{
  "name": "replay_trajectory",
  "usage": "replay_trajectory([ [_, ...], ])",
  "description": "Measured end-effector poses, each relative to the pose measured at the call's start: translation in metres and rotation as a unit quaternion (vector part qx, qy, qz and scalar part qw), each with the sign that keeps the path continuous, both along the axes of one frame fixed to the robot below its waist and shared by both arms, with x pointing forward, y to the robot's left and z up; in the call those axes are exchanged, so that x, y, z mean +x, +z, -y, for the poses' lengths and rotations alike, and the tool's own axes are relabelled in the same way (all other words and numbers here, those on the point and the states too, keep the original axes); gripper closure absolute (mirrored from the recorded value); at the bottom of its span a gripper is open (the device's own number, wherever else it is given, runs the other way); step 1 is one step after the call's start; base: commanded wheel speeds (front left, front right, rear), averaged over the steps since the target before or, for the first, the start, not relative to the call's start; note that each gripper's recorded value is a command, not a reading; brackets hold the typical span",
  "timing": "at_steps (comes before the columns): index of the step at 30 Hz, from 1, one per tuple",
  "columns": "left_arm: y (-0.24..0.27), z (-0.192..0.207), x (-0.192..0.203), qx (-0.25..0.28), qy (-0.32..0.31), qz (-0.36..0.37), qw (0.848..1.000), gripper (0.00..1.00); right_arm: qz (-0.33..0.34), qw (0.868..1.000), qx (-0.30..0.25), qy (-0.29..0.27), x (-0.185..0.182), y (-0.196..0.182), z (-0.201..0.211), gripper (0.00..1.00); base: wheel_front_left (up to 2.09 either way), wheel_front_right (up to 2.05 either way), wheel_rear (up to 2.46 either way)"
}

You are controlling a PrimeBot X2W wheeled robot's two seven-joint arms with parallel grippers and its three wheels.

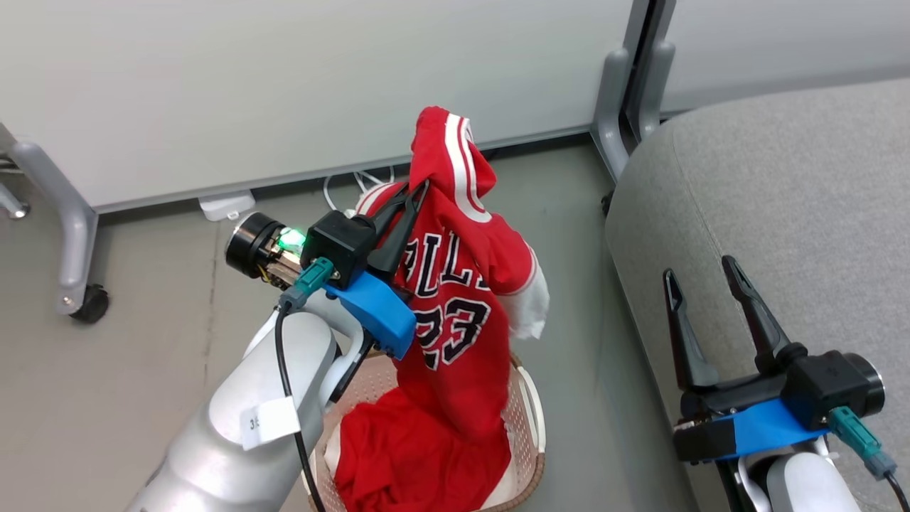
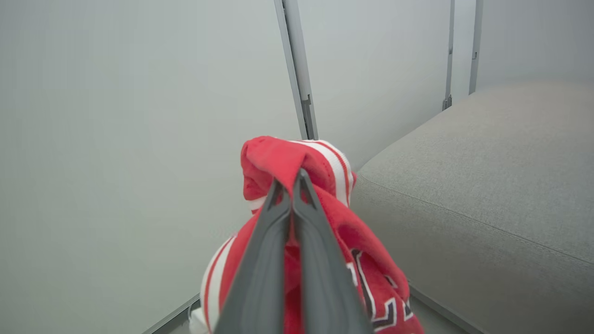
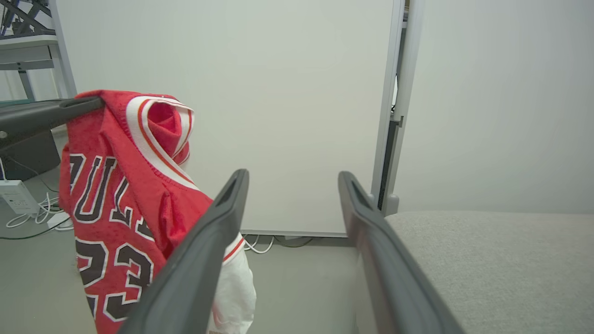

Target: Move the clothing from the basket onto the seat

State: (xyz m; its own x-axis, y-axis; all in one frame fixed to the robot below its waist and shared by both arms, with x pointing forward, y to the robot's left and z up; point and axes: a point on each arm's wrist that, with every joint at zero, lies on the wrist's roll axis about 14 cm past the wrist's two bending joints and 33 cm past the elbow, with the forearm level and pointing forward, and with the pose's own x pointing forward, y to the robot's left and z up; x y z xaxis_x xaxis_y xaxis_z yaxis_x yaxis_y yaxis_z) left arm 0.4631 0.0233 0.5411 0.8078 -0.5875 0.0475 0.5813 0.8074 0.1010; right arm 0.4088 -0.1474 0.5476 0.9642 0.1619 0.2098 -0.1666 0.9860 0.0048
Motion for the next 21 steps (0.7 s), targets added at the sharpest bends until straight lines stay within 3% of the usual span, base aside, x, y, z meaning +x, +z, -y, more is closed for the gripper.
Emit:
replay_trajectory([
  [21, 0.023, 0.0, -0.023, -0.009, -0.006, 0.032, 0.999, 1.0, 0.011, 0.999, 0.003, 0.04, -0.009, 0.008, -0.027, 0.0, 0.0, 0.0, 0.0],
])
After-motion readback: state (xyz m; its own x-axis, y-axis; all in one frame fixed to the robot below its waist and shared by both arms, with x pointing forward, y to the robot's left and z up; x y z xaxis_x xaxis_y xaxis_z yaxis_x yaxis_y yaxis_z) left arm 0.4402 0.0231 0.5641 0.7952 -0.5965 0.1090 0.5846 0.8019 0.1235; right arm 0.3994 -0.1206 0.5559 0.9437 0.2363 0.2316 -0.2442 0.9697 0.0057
